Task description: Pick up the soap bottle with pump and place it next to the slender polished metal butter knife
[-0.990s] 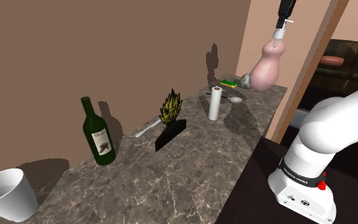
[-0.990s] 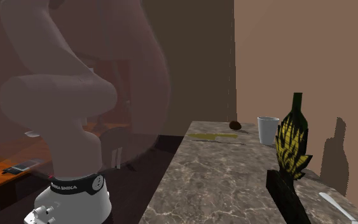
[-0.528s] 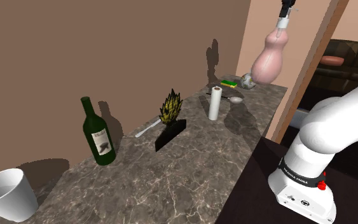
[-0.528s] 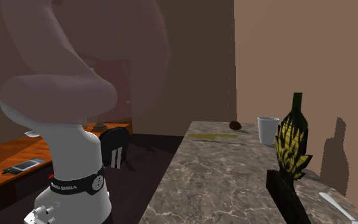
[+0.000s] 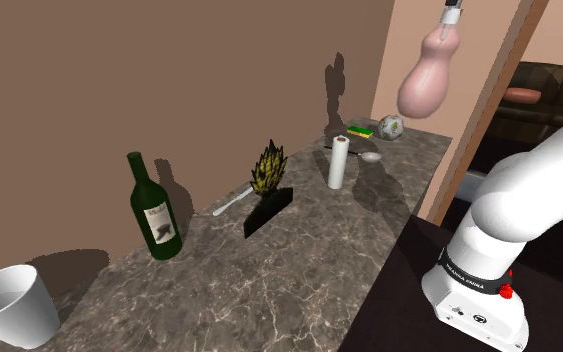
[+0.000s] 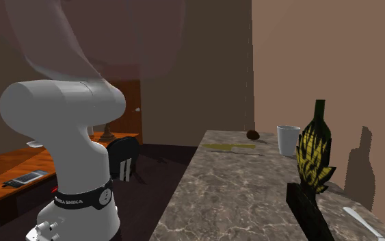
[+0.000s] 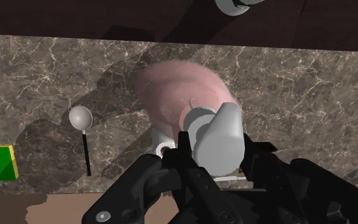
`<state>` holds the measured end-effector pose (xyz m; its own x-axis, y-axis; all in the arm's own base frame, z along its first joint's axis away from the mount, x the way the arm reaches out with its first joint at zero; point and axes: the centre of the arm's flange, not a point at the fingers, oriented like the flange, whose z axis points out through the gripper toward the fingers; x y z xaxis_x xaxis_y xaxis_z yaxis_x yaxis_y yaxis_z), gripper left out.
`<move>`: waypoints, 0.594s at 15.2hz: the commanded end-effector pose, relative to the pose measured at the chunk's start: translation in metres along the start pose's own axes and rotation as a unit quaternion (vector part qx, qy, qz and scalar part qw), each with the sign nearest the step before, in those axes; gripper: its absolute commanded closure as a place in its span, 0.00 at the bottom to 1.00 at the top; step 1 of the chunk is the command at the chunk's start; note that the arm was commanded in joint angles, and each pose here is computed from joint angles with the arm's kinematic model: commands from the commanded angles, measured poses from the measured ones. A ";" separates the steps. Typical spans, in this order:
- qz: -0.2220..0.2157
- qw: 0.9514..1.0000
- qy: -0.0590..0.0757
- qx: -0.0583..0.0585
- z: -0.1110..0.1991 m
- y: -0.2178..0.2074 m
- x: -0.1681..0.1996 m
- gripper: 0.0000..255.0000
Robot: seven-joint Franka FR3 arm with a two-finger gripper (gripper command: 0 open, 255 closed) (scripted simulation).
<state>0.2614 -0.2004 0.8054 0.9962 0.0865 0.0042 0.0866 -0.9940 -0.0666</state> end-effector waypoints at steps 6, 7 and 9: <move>0.000 1.000 0.000 0.000 0.031 -0.058 0.040 1.00; 0.000 1.000 0.000 0.000 0.038 -0.068 0.046 1.00; 0.000 1.000 0.000 0.000 0.050 -0.087 0.060 1.00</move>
<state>0.3032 -0.1153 0.7651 0.9961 0.0883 0.0032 0.0883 -0.9939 -0.0662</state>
